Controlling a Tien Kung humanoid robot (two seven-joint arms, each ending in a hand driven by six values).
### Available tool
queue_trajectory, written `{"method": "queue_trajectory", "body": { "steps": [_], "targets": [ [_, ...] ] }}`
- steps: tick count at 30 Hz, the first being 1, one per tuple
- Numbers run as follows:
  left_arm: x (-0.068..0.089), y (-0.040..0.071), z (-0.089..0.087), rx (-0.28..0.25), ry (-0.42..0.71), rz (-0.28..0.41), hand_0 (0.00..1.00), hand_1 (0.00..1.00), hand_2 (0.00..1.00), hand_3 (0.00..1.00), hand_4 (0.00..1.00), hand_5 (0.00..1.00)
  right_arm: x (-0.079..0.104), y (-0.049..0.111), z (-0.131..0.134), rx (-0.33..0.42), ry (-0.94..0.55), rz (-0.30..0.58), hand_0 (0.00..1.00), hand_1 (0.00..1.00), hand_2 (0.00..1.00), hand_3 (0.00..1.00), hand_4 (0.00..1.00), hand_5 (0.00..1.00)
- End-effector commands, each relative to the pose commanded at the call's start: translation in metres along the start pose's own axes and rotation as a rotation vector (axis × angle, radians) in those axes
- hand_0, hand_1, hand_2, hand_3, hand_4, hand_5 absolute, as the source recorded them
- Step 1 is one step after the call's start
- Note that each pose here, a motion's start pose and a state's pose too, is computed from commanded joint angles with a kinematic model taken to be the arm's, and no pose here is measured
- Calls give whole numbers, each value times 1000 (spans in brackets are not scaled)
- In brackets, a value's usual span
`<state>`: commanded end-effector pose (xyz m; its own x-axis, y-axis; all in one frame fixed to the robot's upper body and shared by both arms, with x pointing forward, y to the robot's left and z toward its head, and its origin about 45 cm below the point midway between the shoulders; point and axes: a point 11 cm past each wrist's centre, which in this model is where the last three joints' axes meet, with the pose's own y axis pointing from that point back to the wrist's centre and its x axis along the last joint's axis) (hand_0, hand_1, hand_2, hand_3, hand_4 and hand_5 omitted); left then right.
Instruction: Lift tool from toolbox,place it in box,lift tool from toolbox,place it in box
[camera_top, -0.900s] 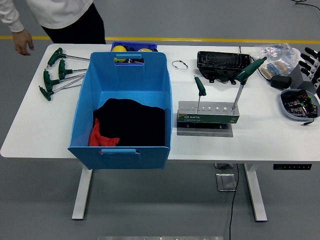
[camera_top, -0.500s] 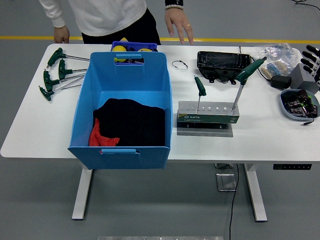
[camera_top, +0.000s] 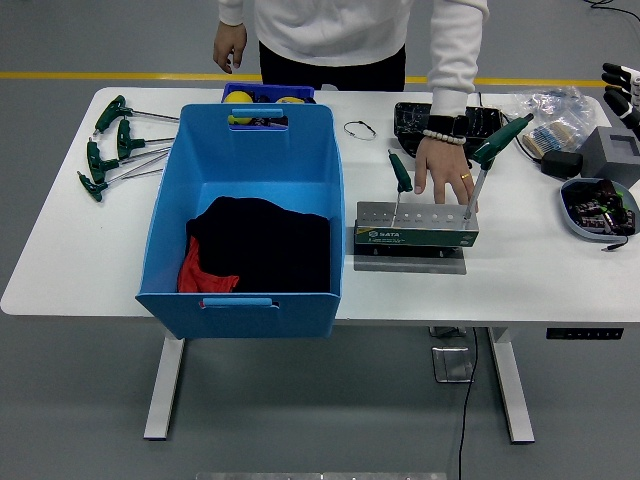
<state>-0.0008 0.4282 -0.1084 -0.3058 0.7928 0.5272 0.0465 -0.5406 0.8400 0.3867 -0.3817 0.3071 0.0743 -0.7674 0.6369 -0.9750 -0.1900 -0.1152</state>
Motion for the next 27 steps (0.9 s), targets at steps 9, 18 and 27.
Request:
{"method": "queue_trajectory", "body": {
  "steps": [9,18,27],
  "targets": [
    [0,0,0,0,0,0,549,540,564,698,717,685,-3,-17,-30,148,475,-116,998,947,946,969,998,775],
    [1,0,3,-2,0,3,547,539,562,698,718,686,-30,-36,-44,238,704,-255,998,970,968,995,998,724],
    [0,0,3,-3,2,1,547,537,559,698,718,686,-61,-56,-57,360,807,-356,998,980,976,998,998,548]
  ]
}}
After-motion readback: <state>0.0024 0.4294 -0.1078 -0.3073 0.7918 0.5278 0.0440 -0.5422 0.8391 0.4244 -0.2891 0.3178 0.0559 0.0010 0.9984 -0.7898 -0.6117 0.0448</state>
